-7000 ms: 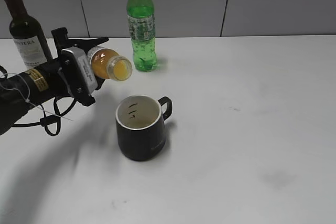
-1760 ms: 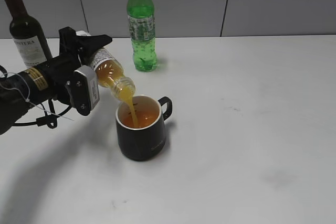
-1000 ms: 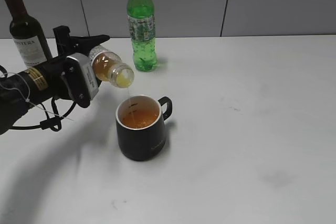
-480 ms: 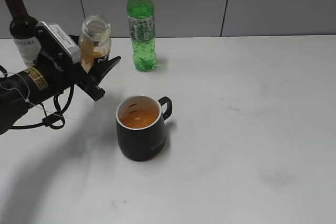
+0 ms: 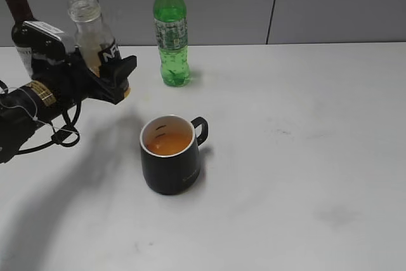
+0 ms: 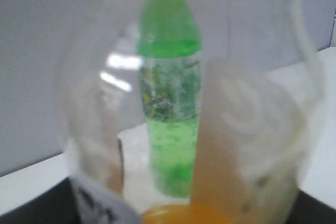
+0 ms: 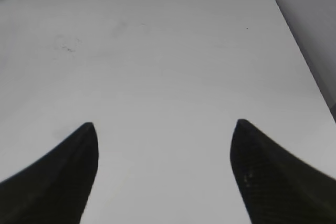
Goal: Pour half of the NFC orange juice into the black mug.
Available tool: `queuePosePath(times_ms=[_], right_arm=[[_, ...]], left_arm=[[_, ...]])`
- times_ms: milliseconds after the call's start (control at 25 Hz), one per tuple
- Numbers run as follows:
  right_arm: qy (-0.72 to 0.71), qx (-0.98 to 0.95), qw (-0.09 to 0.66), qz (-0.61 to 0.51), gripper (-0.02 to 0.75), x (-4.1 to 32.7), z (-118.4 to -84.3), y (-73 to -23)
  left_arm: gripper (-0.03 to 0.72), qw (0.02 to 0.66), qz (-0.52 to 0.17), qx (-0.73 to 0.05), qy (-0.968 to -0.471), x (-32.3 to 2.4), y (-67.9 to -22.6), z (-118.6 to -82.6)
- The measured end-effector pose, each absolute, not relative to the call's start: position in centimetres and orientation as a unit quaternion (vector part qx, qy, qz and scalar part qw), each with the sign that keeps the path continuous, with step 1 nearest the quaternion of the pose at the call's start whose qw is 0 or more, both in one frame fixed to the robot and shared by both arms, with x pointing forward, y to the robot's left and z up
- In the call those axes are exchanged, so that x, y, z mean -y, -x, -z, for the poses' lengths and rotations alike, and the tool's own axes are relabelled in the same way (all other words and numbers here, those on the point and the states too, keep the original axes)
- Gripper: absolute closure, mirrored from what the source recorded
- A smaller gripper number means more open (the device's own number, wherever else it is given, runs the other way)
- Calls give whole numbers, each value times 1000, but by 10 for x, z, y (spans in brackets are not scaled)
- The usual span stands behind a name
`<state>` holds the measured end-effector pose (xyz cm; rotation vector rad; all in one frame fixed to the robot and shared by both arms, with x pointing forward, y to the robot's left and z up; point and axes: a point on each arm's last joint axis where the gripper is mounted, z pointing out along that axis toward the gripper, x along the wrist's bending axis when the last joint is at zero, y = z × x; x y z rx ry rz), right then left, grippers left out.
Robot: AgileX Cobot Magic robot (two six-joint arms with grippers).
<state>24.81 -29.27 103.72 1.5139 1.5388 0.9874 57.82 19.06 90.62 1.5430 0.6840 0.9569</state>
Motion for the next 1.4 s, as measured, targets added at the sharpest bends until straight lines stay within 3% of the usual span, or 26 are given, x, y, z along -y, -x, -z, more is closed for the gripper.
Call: queuePosePath(times_ms=[400, 800, 1400], right_arm=[[-591, -601, 375, -386, 143, 293, -1037, -248], [-591, -601, 375, -386, 143, 293, -1037, -248], [-591, -601, 375, -386, 143, 293, -1037, -248]], left_arm=[[219, 551, -405, -369, -630, -200, -586, -888], [219, 537, -400, -387, -634, -196, -612, -877], [219, 496, -370, -443, -648, -200, -614, -859]])
